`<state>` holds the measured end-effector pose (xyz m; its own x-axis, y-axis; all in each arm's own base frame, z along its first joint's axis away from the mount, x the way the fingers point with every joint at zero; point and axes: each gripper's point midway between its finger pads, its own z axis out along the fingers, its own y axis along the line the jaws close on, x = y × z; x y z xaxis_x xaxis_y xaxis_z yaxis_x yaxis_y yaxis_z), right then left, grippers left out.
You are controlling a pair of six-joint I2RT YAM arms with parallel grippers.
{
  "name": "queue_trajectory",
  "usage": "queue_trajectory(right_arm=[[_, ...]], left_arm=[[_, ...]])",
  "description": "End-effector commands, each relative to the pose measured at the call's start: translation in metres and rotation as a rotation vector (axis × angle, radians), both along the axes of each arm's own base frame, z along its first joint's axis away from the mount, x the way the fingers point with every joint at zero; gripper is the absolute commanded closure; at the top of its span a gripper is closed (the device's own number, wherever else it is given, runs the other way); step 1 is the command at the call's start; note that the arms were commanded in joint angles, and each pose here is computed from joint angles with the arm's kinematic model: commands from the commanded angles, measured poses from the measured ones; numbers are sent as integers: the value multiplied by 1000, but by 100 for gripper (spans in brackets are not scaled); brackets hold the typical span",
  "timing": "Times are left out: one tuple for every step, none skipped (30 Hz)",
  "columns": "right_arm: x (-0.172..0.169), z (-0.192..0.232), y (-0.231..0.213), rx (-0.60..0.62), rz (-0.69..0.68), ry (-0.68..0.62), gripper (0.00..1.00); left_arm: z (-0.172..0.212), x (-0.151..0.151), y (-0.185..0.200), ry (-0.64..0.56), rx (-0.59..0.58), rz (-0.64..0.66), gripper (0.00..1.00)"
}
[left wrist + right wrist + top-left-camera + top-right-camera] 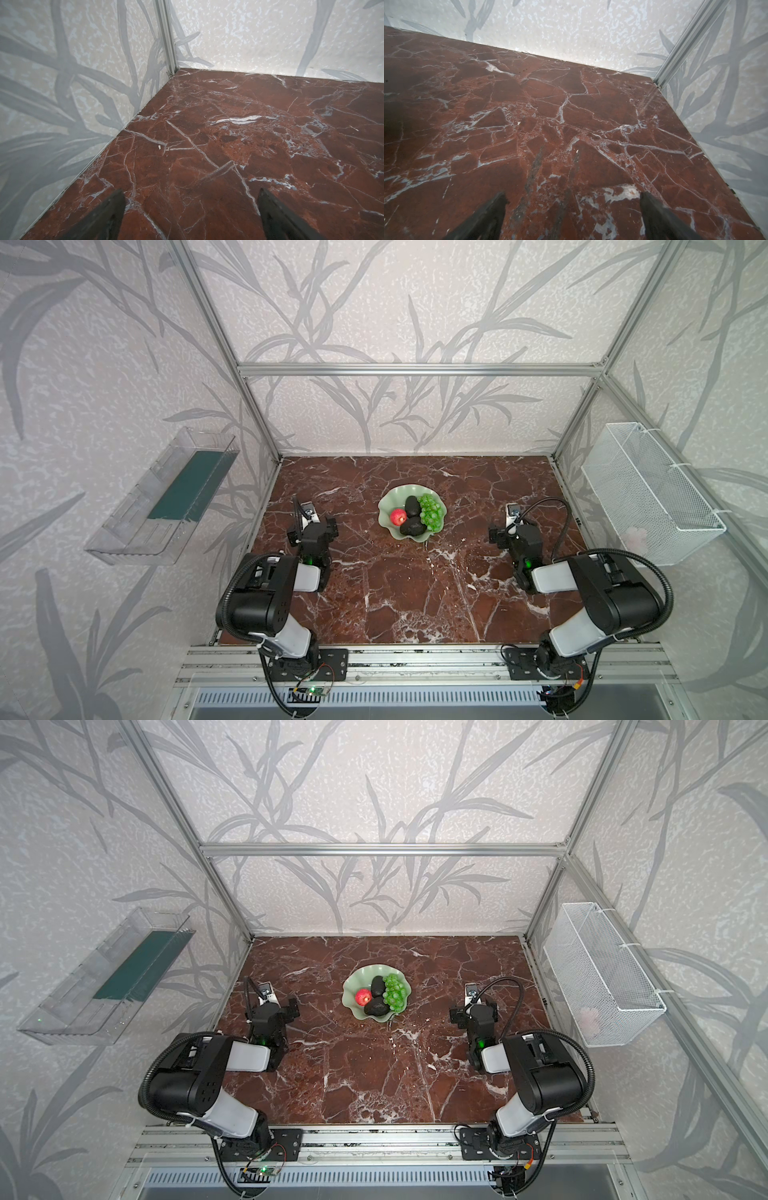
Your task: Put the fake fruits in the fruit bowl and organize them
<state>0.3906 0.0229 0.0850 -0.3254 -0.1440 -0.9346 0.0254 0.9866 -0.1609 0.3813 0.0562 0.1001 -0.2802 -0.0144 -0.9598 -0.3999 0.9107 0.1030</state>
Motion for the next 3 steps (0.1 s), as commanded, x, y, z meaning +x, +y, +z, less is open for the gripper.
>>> queue_trajectory(right_arm=[[7,9,4,48,39,-22,1],[7,9,8,45,66,-18,1],[7,8,10,45,79,-12,1]], left_arm=[[4,2,1,-18,5,-1,1],[4,2,1,-20,6,-1,1],[4,2,1,-20,8,-1,1]])
